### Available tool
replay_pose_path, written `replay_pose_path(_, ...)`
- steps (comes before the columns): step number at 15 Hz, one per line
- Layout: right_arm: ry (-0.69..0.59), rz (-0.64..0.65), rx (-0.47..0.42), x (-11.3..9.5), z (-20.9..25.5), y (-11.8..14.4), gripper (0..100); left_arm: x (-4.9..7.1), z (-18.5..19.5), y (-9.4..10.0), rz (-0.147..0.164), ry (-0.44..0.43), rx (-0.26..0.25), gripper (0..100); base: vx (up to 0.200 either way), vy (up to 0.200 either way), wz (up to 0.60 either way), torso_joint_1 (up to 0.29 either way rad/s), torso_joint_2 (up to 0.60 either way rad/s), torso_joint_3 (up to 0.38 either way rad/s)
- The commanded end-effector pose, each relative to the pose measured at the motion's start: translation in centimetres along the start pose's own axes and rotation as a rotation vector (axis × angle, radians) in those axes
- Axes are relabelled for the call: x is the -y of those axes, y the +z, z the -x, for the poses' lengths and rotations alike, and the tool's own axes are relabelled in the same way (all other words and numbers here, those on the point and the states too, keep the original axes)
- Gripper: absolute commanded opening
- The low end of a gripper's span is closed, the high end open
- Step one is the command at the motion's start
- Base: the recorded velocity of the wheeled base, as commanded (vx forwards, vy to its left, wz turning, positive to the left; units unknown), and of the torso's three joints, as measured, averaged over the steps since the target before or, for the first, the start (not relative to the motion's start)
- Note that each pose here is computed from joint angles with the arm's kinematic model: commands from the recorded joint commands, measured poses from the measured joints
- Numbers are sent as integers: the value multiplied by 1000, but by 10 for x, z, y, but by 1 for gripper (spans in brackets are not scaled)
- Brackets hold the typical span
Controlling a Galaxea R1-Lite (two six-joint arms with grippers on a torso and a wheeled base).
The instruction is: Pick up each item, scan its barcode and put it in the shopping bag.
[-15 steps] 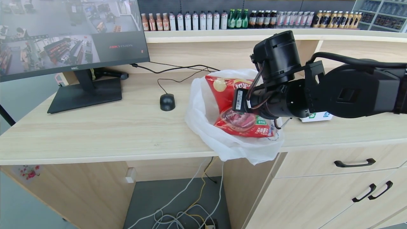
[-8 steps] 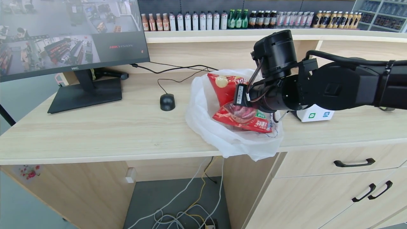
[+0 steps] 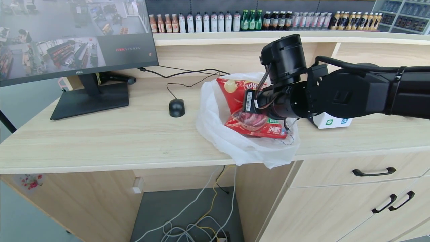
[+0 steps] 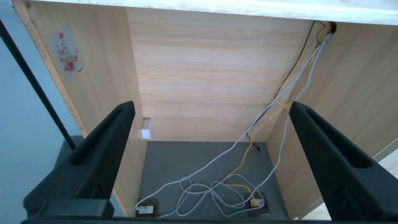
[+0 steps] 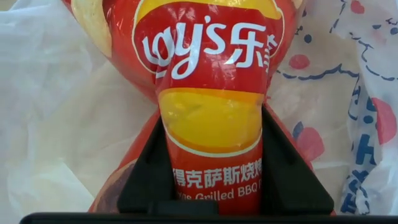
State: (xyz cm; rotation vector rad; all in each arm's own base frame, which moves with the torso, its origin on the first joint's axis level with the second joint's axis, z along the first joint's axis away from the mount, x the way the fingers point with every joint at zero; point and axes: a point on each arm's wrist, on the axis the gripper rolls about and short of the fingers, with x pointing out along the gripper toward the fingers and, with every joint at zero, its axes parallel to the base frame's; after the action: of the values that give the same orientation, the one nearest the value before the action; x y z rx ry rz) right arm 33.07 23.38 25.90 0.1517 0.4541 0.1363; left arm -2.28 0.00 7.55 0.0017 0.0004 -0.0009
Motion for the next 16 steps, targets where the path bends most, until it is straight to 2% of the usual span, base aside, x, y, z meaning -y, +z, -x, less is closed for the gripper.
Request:
replay_pose_path(1, 10, 14, 0, -2, 7, 0, 0, 0, 0, 0, 0, -1, 0, 100, 0, 0, 0, 0, 0, 0)
replay_pose_path(7, 17, 33, 12, -1, 21, 3, 0, 0, 0, 0, 0, -1, 0, 100, 0, 0, 0, 0, 0, 0)
replay_pose_path(8, 18, 34, 11, -1, 23, 3, 100, 0, 0, 0, 0, -1, 0, 100, 0, 0, 0, 0, 0, 0)
replay_pose_path(12, 22, 80, 11, -7, 44, -5, 100, 0, 0, 0, 0, 1, 0, 100, 0, 0, 0, 0, 0, 0)
replay_pose_path(16, 50, 81, 75, -6, 83, 8, 100, 0, 0, 0, 0, 1, 0, 100, 0, 0, 0, 0, 0, 0)
